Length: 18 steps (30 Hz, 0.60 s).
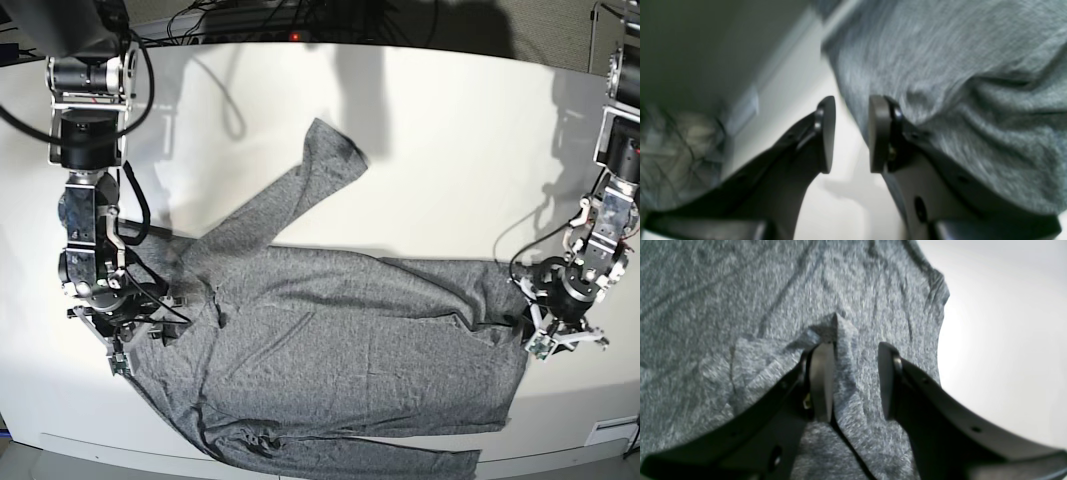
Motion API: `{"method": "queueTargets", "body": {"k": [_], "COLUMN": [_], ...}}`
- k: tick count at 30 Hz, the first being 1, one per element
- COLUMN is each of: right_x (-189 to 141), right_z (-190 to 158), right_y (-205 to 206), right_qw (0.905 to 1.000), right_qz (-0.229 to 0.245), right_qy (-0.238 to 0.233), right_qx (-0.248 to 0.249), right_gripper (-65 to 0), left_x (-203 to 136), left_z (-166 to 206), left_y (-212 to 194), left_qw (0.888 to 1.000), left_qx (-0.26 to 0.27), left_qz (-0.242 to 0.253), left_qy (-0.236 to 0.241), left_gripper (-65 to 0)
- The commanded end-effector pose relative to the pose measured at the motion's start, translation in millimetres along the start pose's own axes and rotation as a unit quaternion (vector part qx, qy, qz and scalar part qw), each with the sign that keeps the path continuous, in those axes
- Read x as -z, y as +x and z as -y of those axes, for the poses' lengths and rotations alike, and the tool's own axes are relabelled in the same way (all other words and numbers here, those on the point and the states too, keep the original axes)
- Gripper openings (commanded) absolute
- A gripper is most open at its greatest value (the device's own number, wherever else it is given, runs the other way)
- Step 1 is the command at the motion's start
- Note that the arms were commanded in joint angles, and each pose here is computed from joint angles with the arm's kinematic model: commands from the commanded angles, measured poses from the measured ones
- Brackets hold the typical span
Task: Fold the T-shirt properly
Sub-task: 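Move the left gripper to the sleeve cuff and grasp it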
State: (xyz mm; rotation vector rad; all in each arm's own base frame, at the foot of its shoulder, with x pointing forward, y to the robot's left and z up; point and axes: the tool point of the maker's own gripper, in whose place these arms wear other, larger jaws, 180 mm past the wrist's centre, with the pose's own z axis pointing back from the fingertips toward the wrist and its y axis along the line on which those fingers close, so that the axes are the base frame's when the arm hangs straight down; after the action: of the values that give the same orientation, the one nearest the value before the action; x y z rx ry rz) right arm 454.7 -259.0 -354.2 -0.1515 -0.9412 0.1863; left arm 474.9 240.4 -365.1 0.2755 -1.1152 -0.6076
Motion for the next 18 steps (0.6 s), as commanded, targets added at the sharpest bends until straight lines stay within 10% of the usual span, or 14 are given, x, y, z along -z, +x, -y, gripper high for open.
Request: {"method": "queueTargets", "body": {"k": [1,18], "right_x": [-4.2,-72.4], "right_z": [9.6,50.6], "right_y": [26.9,19.1], "right_qw": [0.9993,0.9947], "right_qz": [0.035,0.062], "right_qy": [-0.001,-0.049], "right_qx": [-0.009,-0.065], "right_gripper": [-42.5,-42.5], "left_x": [0.2,-146.9], "left_z": [-22.2,140.6], "left_y": [21.1,92.5], "left_qw": [0.999,0.985], "left_qx": [-0.023,-0.026], "left_qz": [0.017,0.079], "left_qy": [0.022,-0.153], "left_gripper": [-48.5,-48.5]}}
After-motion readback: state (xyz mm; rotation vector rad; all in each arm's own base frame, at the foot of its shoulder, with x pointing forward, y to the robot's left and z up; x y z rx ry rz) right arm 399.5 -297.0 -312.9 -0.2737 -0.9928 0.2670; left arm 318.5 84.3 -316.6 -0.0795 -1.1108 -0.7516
